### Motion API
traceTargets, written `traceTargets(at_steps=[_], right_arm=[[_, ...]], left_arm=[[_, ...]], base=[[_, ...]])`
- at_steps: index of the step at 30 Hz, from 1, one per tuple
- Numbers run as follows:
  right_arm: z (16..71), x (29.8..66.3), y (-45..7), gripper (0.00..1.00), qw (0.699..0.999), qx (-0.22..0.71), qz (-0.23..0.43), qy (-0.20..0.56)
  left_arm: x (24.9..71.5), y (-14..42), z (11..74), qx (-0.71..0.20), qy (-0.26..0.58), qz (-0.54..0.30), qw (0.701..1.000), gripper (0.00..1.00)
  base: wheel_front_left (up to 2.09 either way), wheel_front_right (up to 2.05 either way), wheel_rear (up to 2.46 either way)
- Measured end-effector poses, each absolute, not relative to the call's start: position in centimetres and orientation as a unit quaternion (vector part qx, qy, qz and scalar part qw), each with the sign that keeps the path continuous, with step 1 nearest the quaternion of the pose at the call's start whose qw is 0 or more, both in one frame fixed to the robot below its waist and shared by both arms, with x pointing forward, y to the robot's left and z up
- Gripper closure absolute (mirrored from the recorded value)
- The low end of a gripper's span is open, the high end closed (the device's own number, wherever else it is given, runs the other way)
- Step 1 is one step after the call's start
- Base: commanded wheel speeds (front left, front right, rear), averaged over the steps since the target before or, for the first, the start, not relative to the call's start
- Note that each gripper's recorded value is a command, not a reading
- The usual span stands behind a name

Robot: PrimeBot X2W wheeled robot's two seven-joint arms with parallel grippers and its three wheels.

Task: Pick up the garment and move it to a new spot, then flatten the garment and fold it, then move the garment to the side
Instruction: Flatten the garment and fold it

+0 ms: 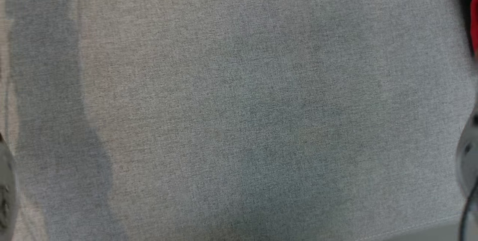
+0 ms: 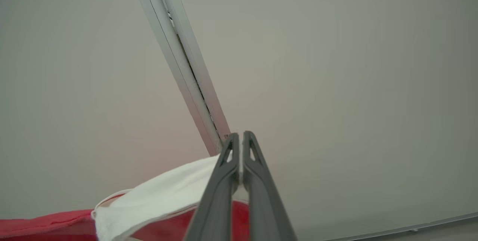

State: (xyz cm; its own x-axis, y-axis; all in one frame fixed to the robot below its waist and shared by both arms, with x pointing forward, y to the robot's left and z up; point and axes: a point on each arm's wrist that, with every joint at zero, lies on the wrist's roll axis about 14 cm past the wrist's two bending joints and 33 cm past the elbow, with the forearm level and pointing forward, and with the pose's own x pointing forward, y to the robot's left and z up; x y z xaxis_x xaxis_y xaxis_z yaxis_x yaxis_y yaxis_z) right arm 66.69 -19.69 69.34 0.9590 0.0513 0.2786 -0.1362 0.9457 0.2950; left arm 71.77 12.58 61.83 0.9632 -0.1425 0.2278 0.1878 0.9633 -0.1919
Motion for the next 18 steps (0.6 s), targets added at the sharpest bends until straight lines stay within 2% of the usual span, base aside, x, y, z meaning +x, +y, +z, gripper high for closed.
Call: traceTargets(at_steps=[3, 8, 10, 18], right_arm=[[63.7, 64.9, -19.6, 1.00, 0.975, 0.198, 0.042, -0.094], [55.0, 58.3, -21.3, 1.00, 0.969, 0.245, 0.004, -0.033], [52.9, 55.1, -21.7, 1.00, 0.968, 0.249, -0.004, -0.016], [47.3, 40.9, -22.8, 1.00, 0.946, 0.314, -0.047, 0.061]], left_arm=[[69.9, 13.5, 56.0, -0.112, -0.046, -0.074, 0.990, 1.00], [64.4, 14.8, 48.2, -0.157, 0.044, -0.049, 0.985, 1.00], [61.6, 14.6, 46.2, -0.185, 0.072, -0.042, 0.979, 1.00], [48.3, 14.6, 42.2, -0.189, 0.135, -0.055, 0.971, 1.00]], base=[[0.00, 0.00, 0.00], [0.00, 0.00, 0.00], [0.00, 0.00, 0.00], [0.00, 0.00, 0.00]])
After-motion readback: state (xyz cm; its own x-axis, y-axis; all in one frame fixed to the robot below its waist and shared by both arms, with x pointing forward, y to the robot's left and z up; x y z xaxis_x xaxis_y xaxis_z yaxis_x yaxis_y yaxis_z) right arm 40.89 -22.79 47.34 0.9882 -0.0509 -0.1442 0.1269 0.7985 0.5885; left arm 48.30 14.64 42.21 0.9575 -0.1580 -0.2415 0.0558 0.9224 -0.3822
